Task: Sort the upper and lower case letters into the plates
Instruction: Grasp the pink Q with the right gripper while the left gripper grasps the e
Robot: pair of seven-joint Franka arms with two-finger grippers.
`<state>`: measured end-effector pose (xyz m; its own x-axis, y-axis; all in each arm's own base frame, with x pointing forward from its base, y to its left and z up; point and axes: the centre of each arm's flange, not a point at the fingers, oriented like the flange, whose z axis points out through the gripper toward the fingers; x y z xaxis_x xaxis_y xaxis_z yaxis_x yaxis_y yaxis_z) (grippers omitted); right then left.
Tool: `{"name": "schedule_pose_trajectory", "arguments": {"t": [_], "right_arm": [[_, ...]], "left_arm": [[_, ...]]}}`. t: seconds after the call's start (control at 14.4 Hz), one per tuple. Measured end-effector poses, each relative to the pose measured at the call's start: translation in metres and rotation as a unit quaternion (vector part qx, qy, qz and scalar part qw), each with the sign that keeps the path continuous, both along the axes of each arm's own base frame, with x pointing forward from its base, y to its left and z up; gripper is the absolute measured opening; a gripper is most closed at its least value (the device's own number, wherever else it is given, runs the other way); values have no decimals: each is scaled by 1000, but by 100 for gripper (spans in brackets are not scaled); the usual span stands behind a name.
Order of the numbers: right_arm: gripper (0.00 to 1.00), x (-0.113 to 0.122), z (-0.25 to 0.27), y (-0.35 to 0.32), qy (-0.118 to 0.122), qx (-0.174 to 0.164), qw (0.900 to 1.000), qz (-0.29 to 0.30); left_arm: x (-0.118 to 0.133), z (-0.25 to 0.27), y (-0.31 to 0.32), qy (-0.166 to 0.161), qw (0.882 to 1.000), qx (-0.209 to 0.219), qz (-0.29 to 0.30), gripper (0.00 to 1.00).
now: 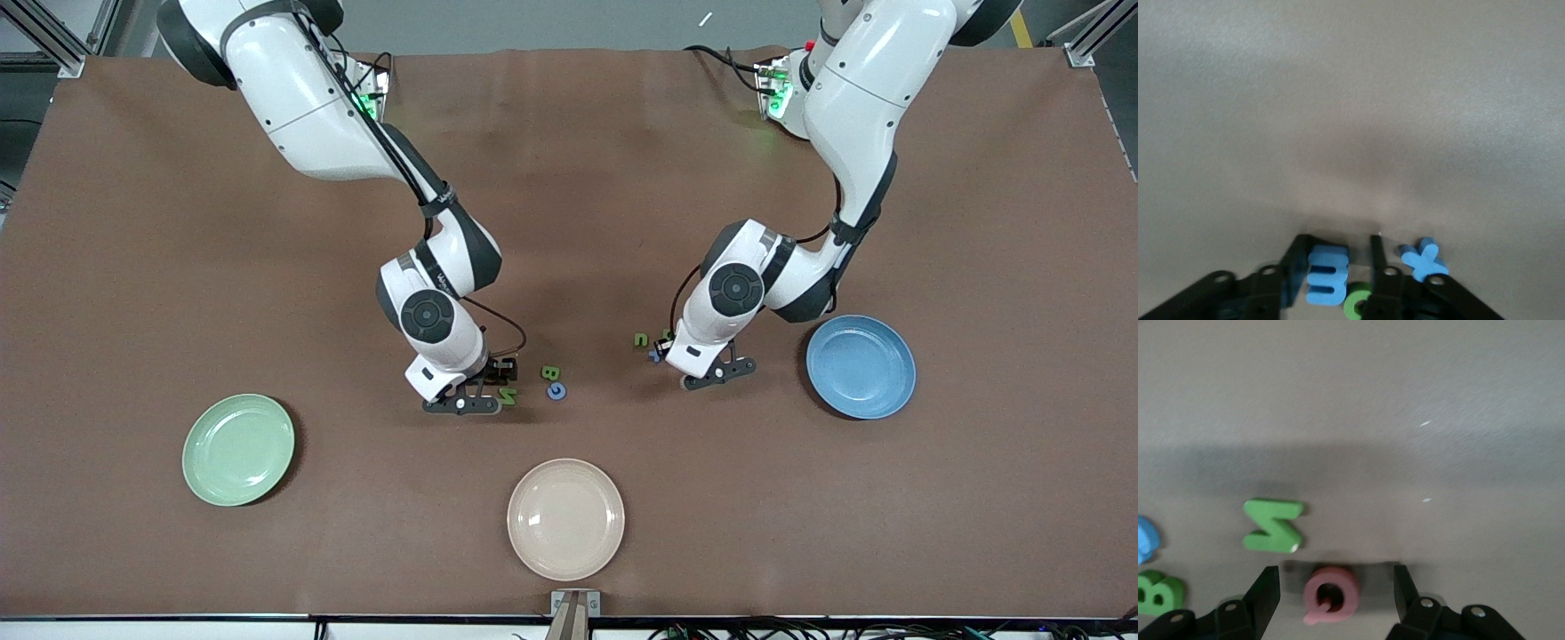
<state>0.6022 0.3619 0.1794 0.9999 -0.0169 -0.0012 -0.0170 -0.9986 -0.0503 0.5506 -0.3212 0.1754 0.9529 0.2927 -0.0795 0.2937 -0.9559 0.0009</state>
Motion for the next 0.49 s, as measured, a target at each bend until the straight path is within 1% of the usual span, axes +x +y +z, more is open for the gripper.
{"name": "schedule_pose_trajectory", "arguments": {"t": [0.07,0.14,0.21,0.28,0.35,0.42,0.49], "right_arm": [[69,-3,0,4,1,0,1000,0],[62,-5,-1,7,1,-1,1000,0],[62,-5,-2,7,1,-3,1000,2],[58,-5,-2,6,0,-8,1000,5],[45,-4,-1,5,-3,-13,1000,9],[36,-4,1,5,-4,-14,1000,10],[36,-3,1,4,-5,-17,1000,11]], "left_arm": [[-3,1,-2,5,1000,5,6,26],[-6,2,-4,9,1000,14,9,26],[-6,7,-4,6,1000,25,7,26],[-1,16,2,-2,999,40,3,26],[10,30,15,-12,998,56,3,26],[24,48,33,-23,997,71,5,26],[37,65,53,-32,996,84,3,26]]}}
